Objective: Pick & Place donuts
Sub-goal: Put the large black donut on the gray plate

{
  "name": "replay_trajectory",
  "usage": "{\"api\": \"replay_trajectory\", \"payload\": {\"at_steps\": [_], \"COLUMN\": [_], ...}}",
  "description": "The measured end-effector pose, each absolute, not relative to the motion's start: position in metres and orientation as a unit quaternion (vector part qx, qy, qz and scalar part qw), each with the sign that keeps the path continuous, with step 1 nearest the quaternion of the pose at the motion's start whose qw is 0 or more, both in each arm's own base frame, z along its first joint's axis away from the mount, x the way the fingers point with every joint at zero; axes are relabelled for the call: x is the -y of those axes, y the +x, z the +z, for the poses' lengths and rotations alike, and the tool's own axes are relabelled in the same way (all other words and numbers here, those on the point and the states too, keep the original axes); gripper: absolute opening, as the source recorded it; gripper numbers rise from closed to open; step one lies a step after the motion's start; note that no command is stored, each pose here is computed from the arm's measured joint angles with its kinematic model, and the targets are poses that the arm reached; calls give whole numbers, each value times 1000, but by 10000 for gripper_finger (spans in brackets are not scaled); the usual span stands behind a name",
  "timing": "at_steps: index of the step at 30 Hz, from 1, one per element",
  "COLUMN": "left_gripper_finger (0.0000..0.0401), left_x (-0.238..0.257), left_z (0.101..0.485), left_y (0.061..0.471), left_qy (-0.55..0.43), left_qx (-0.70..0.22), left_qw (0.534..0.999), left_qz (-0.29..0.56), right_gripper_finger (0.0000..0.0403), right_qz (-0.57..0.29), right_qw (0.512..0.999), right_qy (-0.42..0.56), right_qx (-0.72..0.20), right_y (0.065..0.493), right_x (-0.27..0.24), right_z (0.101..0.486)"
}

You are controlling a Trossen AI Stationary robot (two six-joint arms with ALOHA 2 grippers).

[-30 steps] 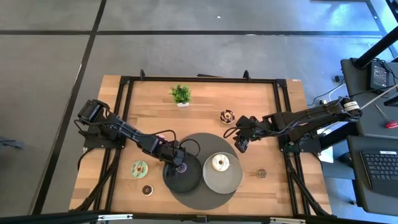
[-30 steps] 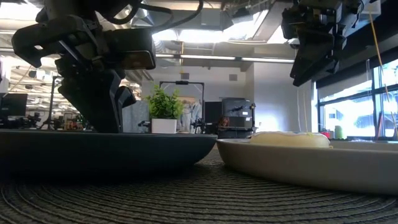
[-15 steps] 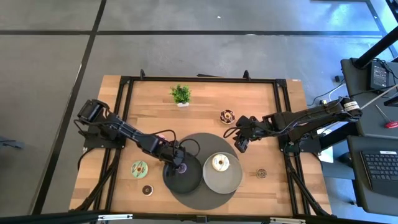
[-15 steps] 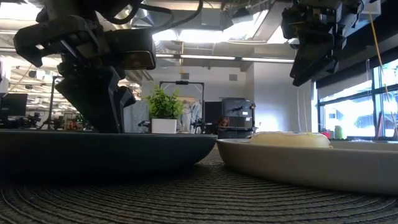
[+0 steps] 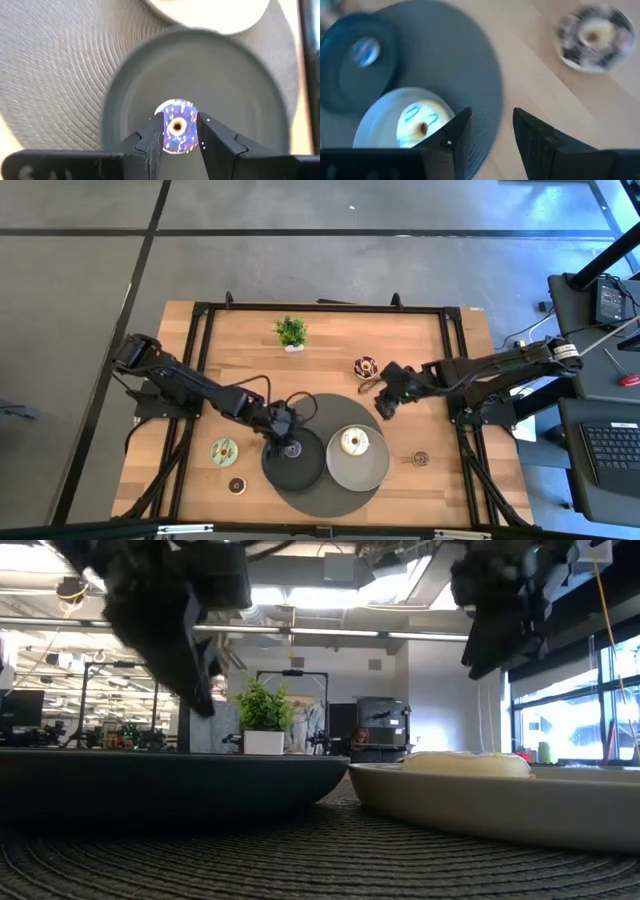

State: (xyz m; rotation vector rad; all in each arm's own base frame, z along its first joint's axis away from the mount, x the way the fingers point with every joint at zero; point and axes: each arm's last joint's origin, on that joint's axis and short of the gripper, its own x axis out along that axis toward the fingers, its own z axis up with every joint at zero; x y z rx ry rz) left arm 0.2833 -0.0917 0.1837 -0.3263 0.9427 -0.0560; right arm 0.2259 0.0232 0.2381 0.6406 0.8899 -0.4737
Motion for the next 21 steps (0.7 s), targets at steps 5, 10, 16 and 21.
{"api": "replay_trajectory", "payload": {"at_steps": [5, 10, 16, 21], "left_gripper_finger": [107, 109, 110, 106], "left_x": [78, 67, 65, 65], "left_z": [209, 227, 234, 233], "left_y": [280, 279, 279, 280], "left_qy": [-170, -170, -166, -163], "left_qx": [-400, -338, -303, -303], "left_qw": [901, 925, 936, 936], "left_qz": [-4, 39, 68, 74], "right_gripper_finger": [146, 146, 146, 146], "right_qz": [-295, -296, -335, -337], "right_qw": [800, 826, 799, 780], "right_qy": [295, 254, 272, 269], "right_qx": [-432, -407, -419, -454], "right_y": [220, 228, 239, 247], "right_x": [9, 37, 59, 71], "right_z": [234, 236, 216, 196]}}
